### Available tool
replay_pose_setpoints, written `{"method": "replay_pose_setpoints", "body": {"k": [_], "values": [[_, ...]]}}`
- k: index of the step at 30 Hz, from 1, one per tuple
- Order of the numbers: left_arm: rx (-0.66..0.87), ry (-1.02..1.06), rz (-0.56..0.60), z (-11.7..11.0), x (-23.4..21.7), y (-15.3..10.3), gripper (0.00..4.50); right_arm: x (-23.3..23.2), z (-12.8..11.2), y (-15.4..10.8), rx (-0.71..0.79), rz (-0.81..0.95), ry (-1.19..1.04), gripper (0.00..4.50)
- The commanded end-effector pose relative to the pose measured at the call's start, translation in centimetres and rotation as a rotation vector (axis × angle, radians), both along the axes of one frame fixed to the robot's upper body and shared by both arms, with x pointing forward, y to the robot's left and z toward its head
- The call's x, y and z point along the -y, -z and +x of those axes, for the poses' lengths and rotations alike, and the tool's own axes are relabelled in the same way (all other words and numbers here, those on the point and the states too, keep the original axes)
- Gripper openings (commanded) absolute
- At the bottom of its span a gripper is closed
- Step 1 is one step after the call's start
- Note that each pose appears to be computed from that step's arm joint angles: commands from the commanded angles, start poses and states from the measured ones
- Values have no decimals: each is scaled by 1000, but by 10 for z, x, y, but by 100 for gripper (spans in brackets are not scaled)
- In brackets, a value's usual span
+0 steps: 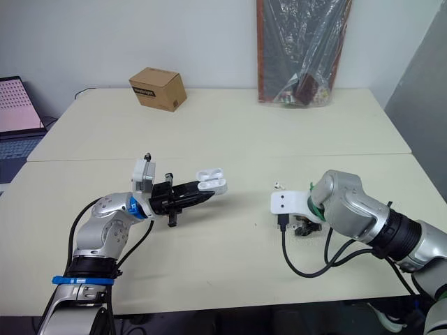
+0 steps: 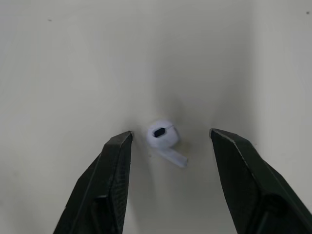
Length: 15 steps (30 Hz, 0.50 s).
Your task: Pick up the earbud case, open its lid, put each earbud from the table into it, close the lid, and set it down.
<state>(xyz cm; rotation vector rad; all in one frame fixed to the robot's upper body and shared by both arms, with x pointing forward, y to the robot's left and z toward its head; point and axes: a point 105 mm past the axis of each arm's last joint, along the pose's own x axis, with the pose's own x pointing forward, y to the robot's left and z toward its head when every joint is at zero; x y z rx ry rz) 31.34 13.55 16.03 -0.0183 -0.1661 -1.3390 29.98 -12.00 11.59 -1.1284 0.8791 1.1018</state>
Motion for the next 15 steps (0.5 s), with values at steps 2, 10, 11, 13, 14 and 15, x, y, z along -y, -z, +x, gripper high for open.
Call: {"method": "replay_pose_setpoints", "body": {"k": [2, 10, 11, 13, 14, 15], "values": [[50, 8, -11, 0, 2, -12, 86, -10, 0, -12, 26, -21, -5, 266], [49, 5, -17, -1, 3, -11, 86, -11, 3, -8, 40, -101, -20, 266], [49, 4, -18, -1, 3, -11, 86, -10, 3, -8, 39, -108, -23, 266], [48, 2, -17, -2, 2, -10, 86, -8, 3, -6, 38, -123, -27, 266], [48, 1, -17, -2, 2, -10, 86, -7, 3, -5, 40, -131, -27, 266], [47, 0, -17, -2, 2, -10, 86, -6, 4, -5, 42, -139, -25, 266]]}}
